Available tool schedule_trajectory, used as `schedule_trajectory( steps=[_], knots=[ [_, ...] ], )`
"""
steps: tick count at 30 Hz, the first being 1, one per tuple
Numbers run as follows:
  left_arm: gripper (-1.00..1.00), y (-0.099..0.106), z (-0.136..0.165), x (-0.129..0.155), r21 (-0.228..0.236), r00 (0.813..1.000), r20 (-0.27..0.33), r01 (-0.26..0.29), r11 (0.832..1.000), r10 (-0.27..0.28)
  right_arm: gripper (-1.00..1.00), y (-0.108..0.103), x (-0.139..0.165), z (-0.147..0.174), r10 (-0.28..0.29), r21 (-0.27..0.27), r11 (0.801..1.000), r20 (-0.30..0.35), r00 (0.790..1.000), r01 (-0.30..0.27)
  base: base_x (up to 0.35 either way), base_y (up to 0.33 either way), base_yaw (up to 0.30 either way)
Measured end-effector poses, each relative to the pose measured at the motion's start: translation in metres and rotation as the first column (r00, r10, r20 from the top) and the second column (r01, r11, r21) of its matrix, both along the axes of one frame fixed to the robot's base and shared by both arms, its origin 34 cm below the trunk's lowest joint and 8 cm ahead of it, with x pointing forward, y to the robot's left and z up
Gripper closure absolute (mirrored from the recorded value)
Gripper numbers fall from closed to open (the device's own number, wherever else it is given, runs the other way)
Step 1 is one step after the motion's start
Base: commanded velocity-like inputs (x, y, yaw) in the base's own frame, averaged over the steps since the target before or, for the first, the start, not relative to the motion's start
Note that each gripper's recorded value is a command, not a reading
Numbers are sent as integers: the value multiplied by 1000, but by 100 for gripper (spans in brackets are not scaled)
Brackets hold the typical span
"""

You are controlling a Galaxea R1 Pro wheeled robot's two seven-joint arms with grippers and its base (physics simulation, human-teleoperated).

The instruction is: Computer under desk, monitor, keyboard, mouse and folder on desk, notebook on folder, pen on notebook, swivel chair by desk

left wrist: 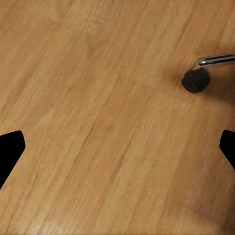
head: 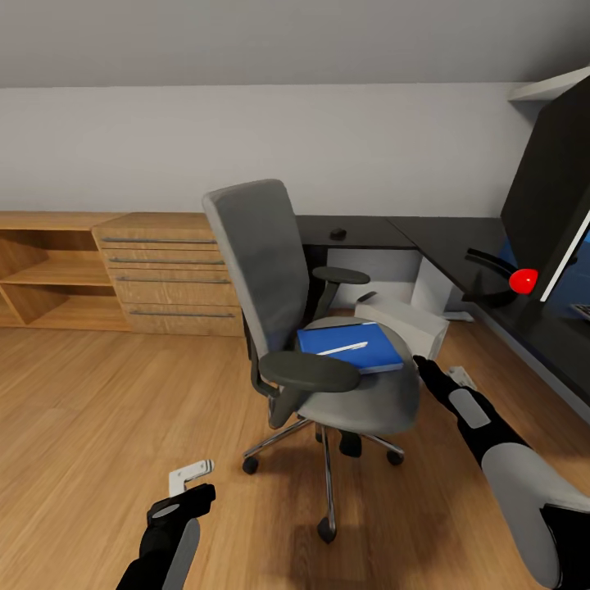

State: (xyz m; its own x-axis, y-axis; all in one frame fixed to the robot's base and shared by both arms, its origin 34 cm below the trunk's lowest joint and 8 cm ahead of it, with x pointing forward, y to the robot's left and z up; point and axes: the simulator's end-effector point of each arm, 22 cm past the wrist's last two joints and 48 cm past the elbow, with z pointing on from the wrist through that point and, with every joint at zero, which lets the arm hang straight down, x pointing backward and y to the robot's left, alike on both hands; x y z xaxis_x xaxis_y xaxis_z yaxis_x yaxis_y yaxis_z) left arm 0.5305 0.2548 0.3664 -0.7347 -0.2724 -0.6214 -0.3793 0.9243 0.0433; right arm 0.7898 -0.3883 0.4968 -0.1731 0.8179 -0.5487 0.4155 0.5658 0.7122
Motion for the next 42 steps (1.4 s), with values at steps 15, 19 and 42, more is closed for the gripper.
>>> schedule_trajectory(
  steps=[15,19,42],
  knots=[
    [-100,0,0,0,1,1000,0,-1,1000,1,-100,2,-5,-12,0,8,1000,-26,1000,0,0,0,0],
    [-100,1,0,0,1,1000,0,-1,1000,1,-100,3,-5,-13,1,9,1000,-27,1000,0,0,0,0],
    [-100,1,3,1,1,1000,6,-3,1000,3,-100,3,-5,-10,1,5,1000,-26,1000,-1,0,0,184]
  ],
)
